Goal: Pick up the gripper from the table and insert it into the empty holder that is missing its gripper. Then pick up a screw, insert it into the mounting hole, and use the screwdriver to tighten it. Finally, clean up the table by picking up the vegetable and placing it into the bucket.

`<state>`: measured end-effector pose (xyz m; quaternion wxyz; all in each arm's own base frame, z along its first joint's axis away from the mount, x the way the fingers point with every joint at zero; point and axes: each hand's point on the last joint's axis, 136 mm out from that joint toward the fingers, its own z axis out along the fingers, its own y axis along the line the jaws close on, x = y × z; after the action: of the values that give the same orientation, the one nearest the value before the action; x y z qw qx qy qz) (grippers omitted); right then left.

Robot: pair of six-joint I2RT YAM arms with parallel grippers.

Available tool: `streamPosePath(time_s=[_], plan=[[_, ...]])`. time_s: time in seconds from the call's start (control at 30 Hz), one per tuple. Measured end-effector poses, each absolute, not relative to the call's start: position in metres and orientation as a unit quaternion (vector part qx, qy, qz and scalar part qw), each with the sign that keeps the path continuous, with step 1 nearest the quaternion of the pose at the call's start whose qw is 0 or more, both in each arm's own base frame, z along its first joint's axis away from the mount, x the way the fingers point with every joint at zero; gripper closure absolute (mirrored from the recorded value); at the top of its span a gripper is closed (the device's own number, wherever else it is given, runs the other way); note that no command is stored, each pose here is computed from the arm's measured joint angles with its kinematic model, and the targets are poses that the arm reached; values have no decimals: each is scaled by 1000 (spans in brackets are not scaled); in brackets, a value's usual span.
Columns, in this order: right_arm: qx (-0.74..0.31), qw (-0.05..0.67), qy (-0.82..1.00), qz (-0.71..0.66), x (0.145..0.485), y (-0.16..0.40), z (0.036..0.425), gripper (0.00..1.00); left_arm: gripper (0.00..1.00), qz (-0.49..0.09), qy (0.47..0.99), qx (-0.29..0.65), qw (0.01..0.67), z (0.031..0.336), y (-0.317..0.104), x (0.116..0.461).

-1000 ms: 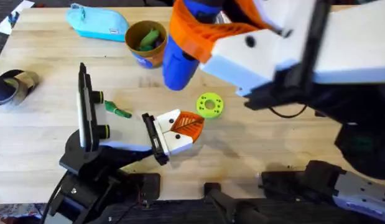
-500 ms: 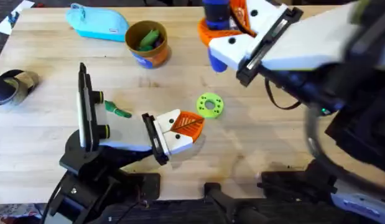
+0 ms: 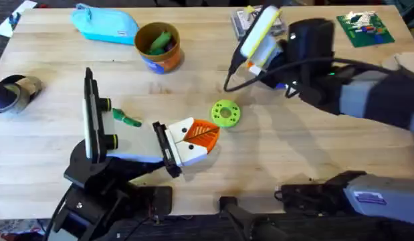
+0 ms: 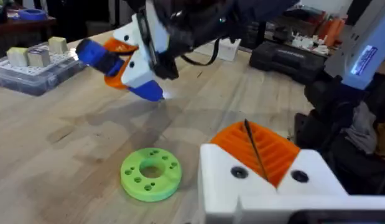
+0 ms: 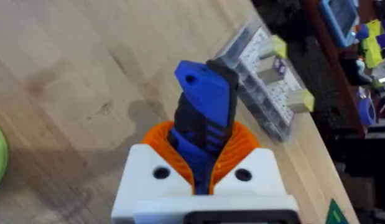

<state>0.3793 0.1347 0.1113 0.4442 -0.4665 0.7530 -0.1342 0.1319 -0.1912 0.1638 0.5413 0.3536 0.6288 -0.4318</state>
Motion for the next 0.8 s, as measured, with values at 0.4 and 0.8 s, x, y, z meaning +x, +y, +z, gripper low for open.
streamPosePath(time_s=[0.4,0.8], plan=[[-625,327,694,-147,351,162,38,913,989,-432,629,354,541,164,-191,132],[-567,329,738,-160,354,155,58,7,989,-432,629,354,541,164,-191,132]])
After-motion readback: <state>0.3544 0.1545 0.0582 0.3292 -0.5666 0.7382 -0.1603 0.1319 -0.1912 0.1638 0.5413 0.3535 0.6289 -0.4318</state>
